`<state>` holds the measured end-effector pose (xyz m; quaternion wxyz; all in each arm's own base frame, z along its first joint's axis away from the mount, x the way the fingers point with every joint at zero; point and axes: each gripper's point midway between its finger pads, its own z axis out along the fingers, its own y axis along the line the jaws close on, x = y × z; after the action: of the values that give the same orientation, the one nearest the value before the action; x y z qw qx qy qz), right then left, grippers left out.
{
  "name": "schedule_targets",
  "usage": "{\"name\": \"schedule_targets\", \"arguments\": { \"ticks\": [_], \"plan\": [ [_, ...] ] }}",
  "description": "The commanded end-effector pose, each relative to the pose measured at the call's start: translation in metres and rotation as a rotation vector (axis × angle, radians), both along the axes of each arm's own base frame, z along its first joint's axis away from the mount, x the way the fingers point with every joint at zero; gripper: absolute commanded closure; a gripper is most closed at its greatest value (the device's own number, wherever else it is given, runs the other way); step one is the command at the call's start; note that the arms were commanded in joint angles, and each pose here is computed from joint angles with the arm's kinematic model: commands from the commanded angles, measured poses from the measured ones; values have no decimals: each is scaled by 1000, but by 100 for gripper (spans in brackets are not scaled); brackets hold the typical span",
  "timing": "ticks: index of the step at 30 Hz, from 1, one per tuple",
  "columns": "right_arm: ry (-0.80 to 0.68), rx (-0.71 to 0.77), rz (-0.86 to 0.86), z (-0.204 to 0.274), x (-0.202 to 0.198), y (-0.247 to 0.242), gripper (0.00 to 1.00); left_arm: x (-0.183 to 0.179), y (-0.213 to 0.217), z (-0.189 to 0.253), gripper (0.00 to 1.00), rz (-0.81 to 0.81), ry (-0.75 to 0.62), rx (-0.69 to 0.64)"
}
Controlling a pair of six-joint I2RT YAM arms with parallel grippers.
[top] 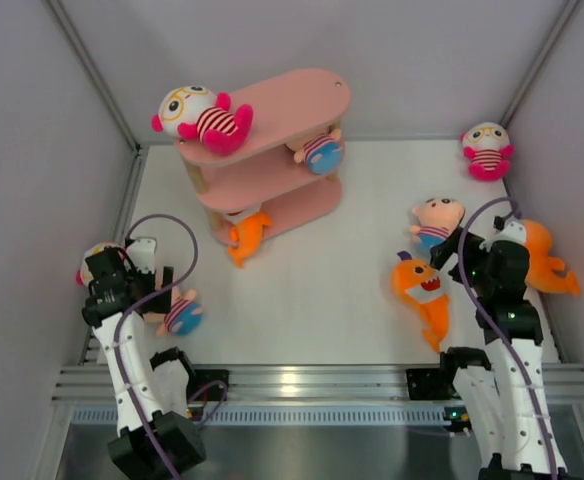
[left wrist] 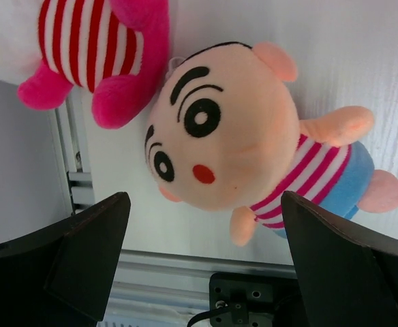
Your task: Place and organize the stuffed toys onto the shelf
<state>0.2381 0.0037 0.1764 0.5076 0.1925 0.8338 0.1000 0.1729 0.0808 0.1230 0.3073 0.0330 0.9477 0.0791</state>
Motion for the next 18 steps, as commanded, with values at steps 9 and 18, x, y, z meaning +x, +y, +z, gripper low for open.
{"name": "schedule_targets", "arguments": {
  "ticks": [9,18],
  "plan": [
    [280,320,-67,-43,-36,33,1,7,22,19,1,44,-31,107],
    [333,293,-7,-98,-8,38,20,13,14,6,1,42,11,24]
  ]
}}
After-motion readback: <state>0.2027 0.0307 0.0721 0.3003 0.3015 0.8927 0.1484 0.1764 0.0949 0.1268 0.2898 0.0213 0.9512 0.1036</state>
